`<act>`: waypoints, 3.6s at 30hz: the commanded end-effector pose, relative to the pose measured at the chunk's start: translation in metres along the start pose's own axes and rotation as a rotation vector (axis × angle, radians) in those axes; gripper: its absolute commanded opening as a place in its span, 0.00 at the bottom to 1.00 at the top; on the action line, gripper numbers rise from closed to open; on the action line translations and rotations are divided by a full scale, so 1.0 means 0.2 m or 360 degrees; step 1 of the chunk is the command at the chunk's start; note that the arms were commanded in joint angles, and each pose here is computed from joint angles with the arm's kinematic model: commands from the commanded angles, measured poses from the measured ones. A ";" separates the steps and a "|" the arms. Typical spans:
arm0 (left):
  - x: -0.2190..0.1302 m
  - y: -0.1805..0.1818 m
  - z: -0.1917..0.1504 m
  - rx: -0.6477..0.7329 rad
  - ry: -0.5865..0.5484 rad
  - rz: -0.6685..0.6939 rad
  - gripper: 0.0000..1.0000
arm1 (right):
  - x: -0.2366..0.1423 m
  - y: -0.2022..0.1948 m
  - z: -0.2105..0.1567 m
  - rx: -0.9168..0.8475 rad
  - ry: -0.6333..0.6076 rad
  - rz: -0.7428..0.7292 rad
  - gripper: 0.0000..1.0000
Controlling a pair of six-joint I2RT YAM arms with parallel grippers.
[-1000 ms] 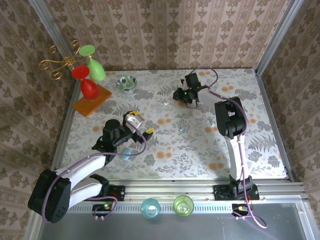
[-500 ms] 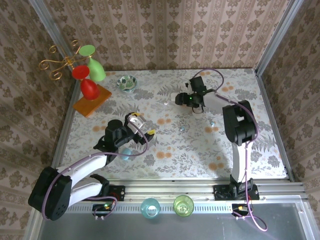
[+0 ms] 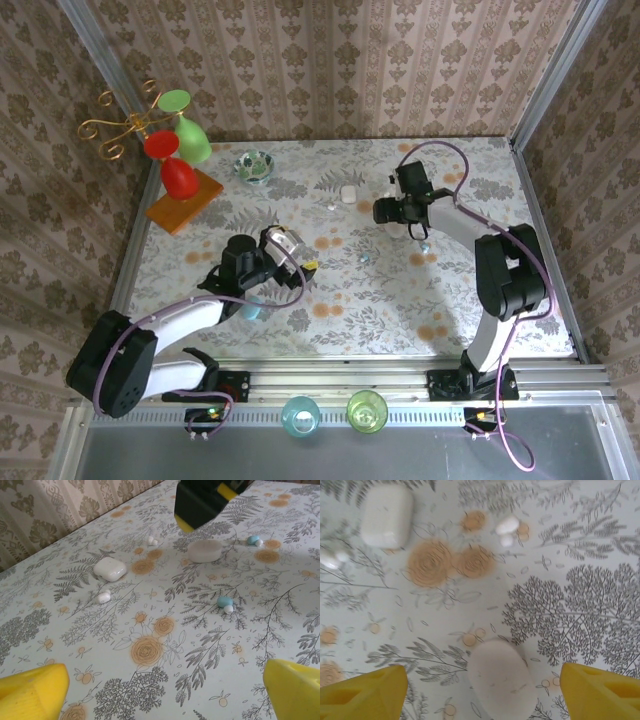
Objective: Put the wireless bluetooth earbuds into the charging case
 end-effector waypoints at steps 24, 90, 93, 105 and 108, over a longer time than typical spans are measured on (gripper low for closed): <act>-0.01 0.01 0.10 0.0032 -0.0116 0.0012 1.00 | 0.20 0.03 -0.24 0.0041 0.0358 0.0035 0.51; -0.26 -0.40 0.39 -0.0132 -0.0399 -0.1200 0.33 | -1.05 1.03 -0.54 -0.1572 -0.0037 0.1738 0.24; -0.26 -0.41 0.39 -0.0127 -0.0403 -0.1209 0.22 | -1.06 1.04 -0.53 -0.1561 -0.0056 0.1742 0.27; -0.29 -0.41 0.40 -0.0099 -0.0434 -0.1200 0.15 | -1.02 0.97 -0.44 -0.1394 -0.0156 0.1631 0.53; -0.29 -0.42 0.40 -0.0096 -0.0435 -0.1205 0.14 | -1.02 0.97 -0.42 -0.1371 -0.0167 0.1624 0.53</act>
Point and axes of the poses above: each hand's point on the last joint's axis, 136 mm out from that joint toward the fingers, its own x axis out along the fingers, its own y axis along the line the jaws close on, z = x × y, the point moved 2 cm from there along -x, back along the fingers, and after that the axes turned 2 degrees about x, right-handed, at the moved point
